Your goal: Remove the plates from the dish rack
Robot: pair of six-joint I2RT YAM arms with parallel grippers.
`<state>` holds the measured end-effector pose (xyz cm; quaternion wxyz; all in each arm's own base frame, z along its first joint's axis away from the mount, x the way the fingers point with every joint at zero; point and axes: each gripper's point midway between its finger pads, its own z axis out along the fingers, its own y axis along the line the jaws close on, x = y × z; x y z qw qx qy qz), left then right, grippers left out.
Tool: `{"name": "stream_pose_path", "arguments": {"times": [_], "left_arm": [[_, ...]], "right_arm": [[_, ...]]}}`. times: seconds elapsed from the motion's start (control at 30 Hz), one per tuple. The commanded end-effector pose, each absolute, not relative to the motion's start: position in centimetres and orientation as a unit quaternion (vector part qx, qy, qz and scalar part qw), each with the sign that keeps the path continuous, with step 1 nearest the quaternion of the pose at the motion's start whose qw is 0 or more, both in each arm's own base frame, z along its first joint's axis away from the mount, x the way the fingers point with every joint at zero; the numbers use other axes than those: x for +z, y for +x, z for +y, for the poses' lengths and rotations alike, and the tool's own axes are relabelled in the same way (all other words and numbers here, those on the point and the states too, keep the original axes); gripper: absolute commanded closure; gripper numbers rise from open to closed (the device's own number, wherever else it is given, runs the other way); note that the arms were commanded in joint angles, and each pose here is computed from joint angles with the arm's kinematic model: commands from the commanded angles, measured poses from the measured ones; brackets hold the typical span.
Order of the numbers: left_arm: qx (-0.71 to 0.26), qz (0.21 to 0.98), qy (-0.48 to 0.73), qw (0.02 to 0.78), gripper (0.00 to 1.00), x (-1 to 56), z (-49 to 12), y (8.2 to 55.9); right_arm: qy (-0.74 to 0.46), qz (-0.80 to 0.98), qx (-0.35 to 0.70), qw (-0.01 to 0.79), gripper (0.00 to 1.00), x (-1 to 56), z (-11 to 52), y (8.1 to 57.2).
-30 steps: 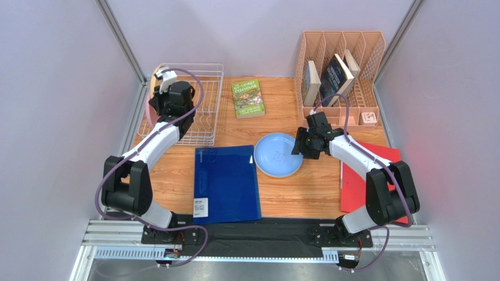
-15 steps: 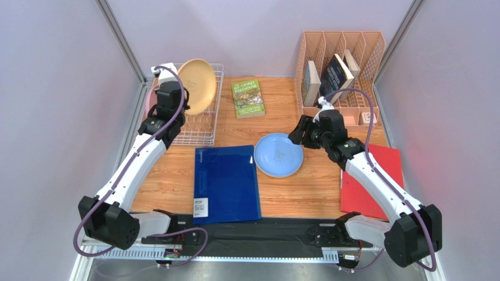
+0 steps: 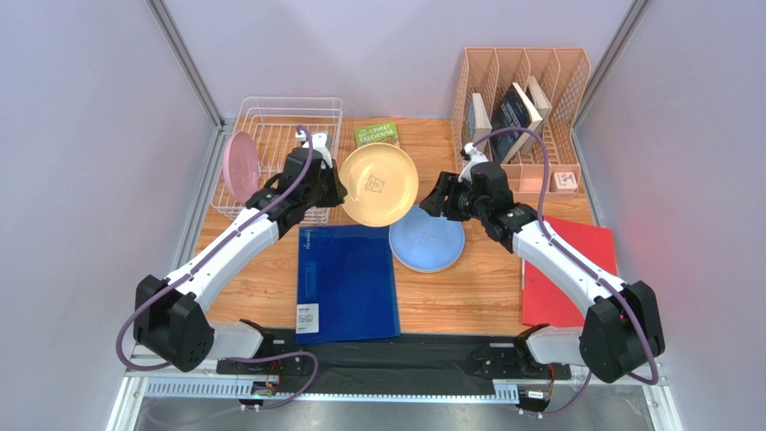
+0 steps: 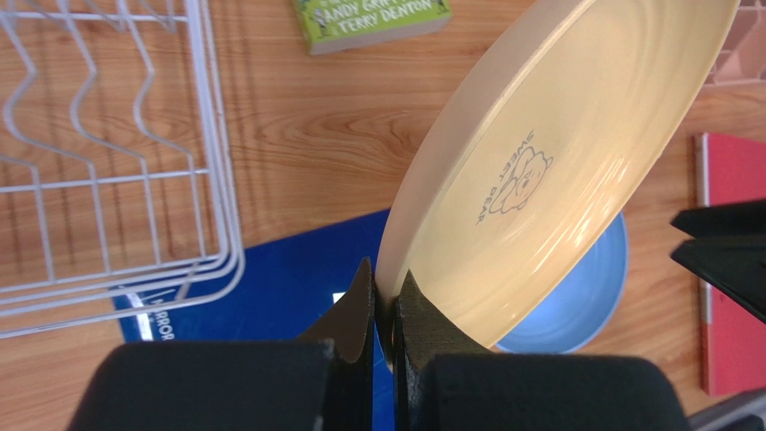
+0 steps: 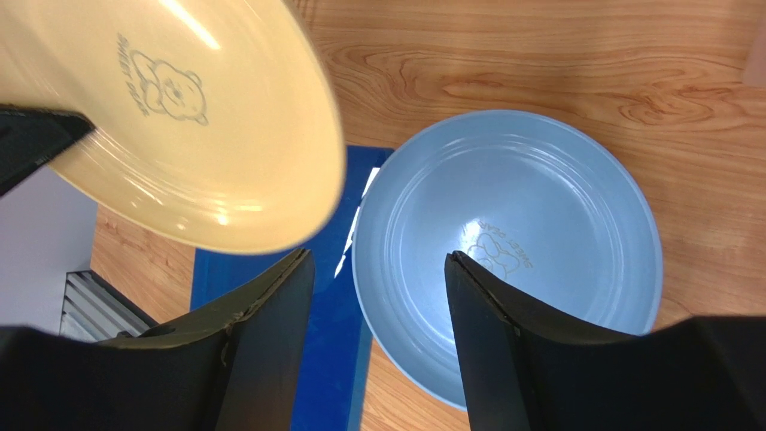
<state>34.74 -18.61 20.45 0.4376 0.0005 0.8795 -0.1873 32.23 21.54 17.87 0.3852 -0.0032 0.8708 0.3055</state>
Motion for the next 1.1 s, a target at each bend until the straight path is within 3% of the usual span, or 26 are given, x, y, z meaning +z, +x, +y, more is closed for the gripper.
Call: {"name": "stream_pose_path", "arguments": {"times": [0.0,0.27,0.37,0.4,0.53,0.57,0.6,0.63,0.7,0.77,0.87,0.9,0.93,0.97,1.07], "left_arm": [[-0.253,0.860,0.013,0.443,1.00,22.4,-21.8,34.4],[-0.283,0.849,0.039,0.444,1.00,23.3,-23.6,33.3],[-0.295,0.843,0.051,0.447,1.00,23.7,-24.0,33.1],[-0.295,0.844,0.054,0.445,1.00,23.7,-24.0,33.0],[-0.278,0.845,0.054,0.453,1.00,23.4,-23.4,33.1],[-0.271,0.846,0.055,0.456,1.00,23.3,-23.2,33.2],[-0.255,0.851,0.051,0.456,0.80,23.0,-22.7,33.3],[-0.244,0.852,0.051,0.460,0.67,23.3,-22.3,33.5],[-0.205,0.856,0.045,0.473,0.61,23.3,-20.9,33.9],[-0.176,0.854,0.041,0.487,0.48,23.6,-19.7,34.2],[-0.109,0.849,0.028,0.517,0.39,24.3,-16.9,34.7],[-0.075,0.844,0.010,0.531,0.19,24.8,-15.3,34.8],[-0.055,0.840,0.005,0.539,0.06,25.0,-14.4,34.9],[-0.036,0.836,-0.004,0.548,0.00,25.4,-13.6,35.0],[0.032,0.818,-0.021,0.574,0.00,26.8,-10.7,35.1]], "right_arm": [[-0.020,0.839,0.344,0.421,0.39,21.5,23.8,33.9],[-0.018,0.852,0.331,0.405,0.42,19.9,24.4,35.1],[-0.019,0.855,0.326,0.404,0.47,19.4,24.4,35.5],[-0.018,0.855,0.323,0.404,0.52,19.3,24.3,35.6],[-0.010,0.864,0.305,0.401,0.96,19.1,23.8,35.6],[-0.006,0.867,0.297,0.400,0.99,18.9,23.4,35.4],[-0.002,0.868,0.291,0.402,1.00,18.8,23.0,35.4],[0.004,0.867,0.285,0.409,1.00,19.0,22.5,35.2],[0.011,0.870,0.274,0.409,1.00,18.7,21.7,34.8],[0.023,0.877,0.259,0.405,1.00,18.5,20.5,34.2],[0.043,0.887,0.230,0.399,1.00,18.0,18.4,33.5],[0.054,0.890,0.221,0.395,1.00,17.8,17.4,33.4],[0.062,0.893,0.215,0.392,1.00,17.5,16.8,33.2],[0.066,0.901,0.205,0.377,1.00,16.9,16.1,32.5],[0.069,0.914,0.182,0.357,1.00,16.2,14.6,31.2]]}}
